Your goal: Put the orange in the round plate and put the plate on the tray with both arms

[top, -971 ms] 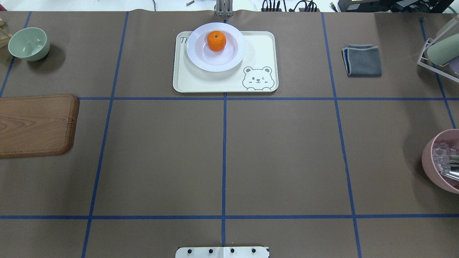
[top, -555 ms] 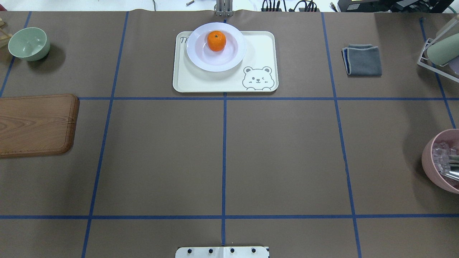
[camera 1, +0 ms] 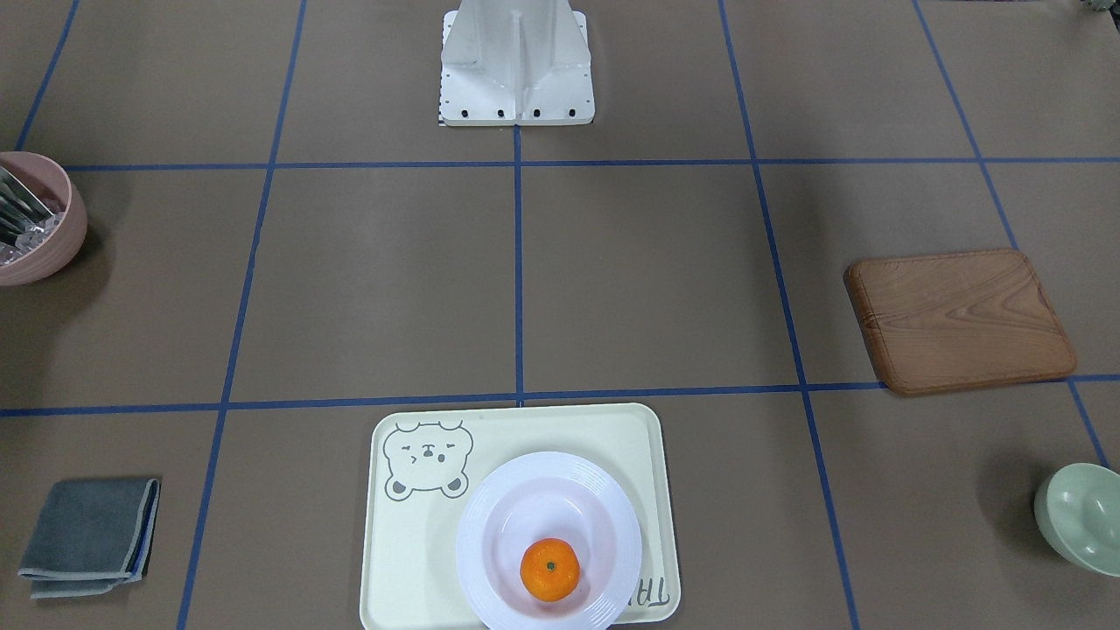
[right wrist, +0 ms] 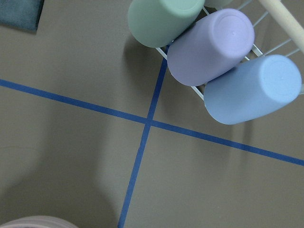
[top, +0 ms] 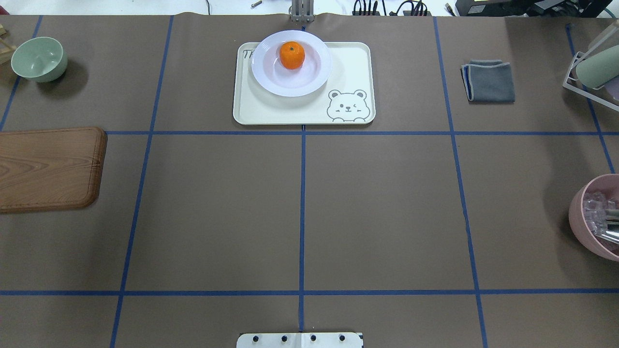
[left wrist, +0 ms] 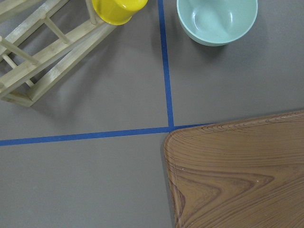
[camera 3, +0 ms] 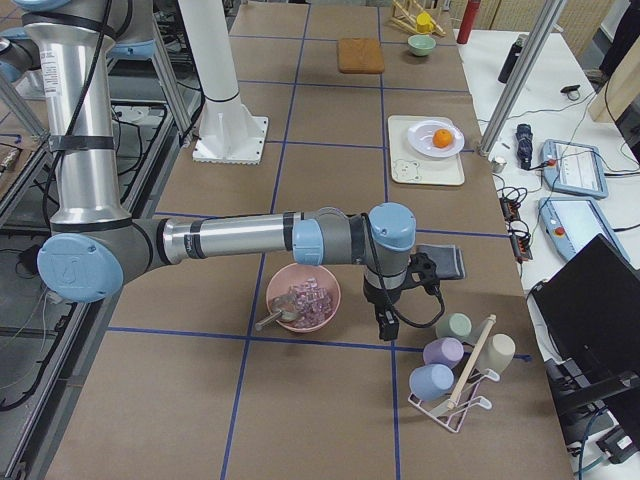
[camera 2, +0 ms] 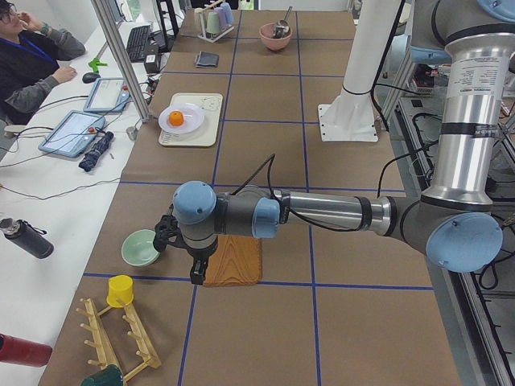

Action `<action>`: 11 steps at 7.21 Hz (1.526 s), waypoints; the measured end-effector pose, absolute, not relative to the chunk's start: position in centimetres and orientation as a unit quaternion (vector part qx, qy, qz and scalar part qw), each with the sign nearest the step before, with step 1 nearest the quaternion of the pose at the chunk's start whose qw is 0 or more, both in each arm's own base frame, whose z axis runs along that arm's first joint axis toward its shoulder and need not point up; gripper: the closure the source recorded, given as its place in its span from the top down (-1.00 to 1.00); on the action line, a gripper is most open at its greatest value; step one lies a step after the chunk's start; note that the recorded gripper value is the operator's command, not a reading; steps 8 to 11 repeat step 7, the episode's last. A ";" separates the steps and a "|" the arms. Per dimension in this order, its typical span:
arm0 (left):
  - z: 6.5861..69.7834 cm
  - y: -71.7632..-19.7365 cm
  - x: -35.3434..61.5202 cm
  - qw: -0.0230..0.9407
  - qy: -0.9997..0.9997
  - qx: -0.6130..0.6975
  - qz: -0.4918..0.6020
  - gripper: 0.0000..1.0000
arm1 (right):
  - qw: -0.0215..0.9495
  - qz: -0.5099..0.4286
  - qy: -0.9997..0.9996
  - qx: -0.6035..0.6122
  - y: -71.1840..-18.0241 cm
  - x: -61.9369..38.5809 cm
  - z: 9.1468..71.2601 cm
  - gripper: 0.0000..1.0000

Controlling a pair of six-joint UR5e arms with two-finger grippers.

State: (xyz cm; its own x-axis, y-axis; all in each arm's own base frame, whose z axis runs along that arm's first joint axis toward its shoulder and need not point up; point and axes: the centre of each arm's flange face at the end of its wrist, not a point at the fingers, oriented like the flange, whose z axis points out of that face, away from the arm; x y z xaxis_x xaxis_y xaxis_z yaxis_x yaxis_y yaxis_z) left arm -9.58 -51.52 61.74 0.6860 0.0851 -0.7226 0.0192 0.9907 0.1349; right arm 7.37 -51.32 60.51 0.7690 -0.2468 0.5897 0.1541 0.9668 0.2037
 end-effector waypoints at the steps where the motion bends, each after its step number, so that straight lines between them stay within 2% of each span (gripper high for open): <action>1: 61.9 -51.4 -9.6 0.916 0.396 0.064 0.018 0.97 | 0.937 -0.107 -0.323 0.073 -51.3 7.4 60.4 1.00; 11: 62.4 -51.3 -9.6 0.916 0.396 0.061 0.017 0.97 | 0.937 -0.107 -0.324 0.074 -51.3 7.3 60.2 1.00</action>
